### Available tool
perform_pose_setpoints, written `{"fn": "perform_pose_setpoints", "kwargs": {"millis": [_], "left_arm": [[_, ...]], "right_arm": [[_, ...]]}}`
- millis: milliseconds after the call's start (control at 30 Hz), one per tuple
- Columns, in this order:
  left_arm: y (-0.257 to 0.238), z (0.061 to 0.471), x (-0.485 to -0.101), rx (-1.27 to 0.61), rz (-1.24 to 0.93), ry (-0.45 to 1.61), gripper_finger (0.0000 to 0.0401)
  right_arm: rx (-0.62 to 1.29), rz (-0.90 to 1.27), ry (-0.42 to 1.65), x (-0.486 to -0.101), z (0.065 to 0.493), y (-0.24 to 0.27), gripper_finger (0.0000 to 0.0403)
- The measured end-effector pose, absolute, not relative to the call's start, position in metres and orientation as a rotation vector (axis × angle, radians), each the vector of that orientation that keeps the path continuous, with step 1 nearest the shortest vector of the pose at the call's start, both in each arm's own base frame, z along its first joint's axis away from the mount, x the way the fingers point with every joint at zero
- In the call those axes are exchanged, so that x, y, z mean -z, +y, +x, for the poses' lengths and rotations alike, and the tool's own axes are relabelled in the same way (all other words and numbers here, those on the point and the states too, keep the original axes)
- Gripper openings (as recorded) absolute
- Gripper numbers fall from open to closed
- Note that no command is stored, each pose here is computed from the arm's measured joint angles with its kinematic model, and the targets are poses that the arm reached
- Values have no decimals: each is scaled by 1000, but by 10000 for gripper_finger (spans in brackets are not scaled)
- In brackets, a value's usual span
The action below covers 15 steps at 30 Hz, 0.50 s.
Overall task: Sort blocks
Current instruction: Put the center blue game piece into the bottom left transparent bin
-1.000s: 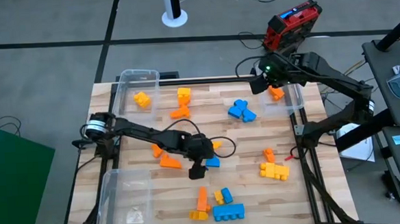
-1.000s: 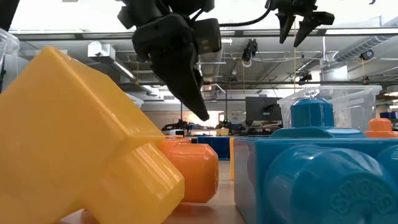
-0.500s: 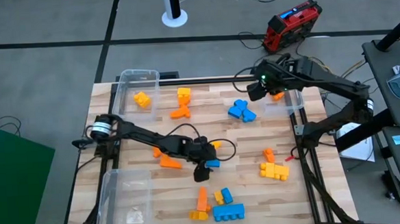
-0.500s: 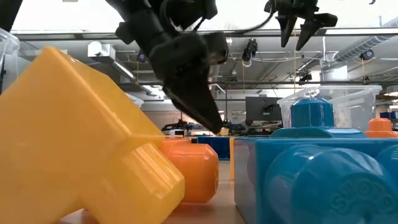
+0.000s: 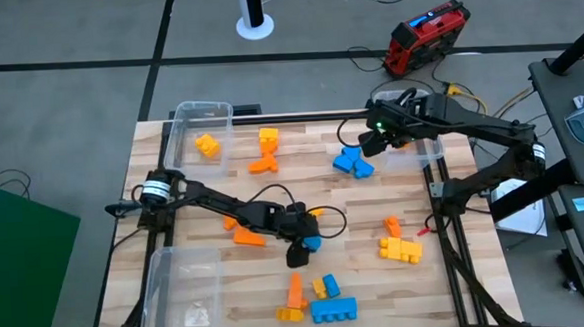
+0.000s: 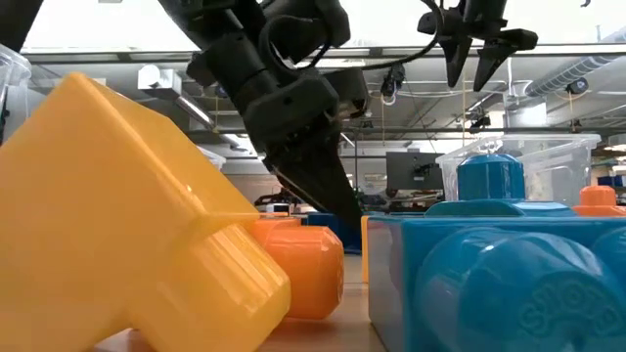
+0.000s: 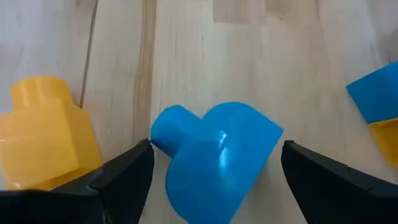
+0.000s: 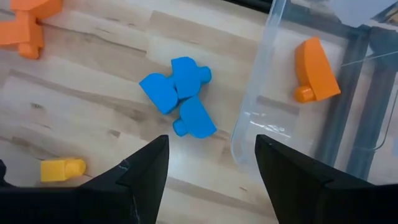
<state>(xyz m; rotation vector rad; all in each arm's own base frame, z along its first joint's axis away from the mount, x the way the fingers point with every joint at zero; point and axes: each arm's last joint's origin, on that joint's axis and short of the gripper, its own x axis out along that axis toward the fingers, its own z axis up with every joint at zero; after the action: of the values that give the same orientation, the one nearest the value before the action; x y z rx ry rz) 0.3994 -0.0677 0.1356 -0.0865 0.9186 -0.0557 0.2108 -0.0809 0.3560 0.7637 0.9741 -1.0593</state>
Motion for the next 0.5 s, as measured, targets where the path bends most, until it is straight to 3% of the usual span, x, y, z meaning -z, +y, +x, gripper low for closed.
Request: {"fn": "perform_pose_setpoints", "kwargs": {"millis": [500], "left_arm": [[-67, 400, -131, 59, -43, 928, 318]], "right_arm": [[1055, 755, 970, -356, 211, -81, 233]]}}
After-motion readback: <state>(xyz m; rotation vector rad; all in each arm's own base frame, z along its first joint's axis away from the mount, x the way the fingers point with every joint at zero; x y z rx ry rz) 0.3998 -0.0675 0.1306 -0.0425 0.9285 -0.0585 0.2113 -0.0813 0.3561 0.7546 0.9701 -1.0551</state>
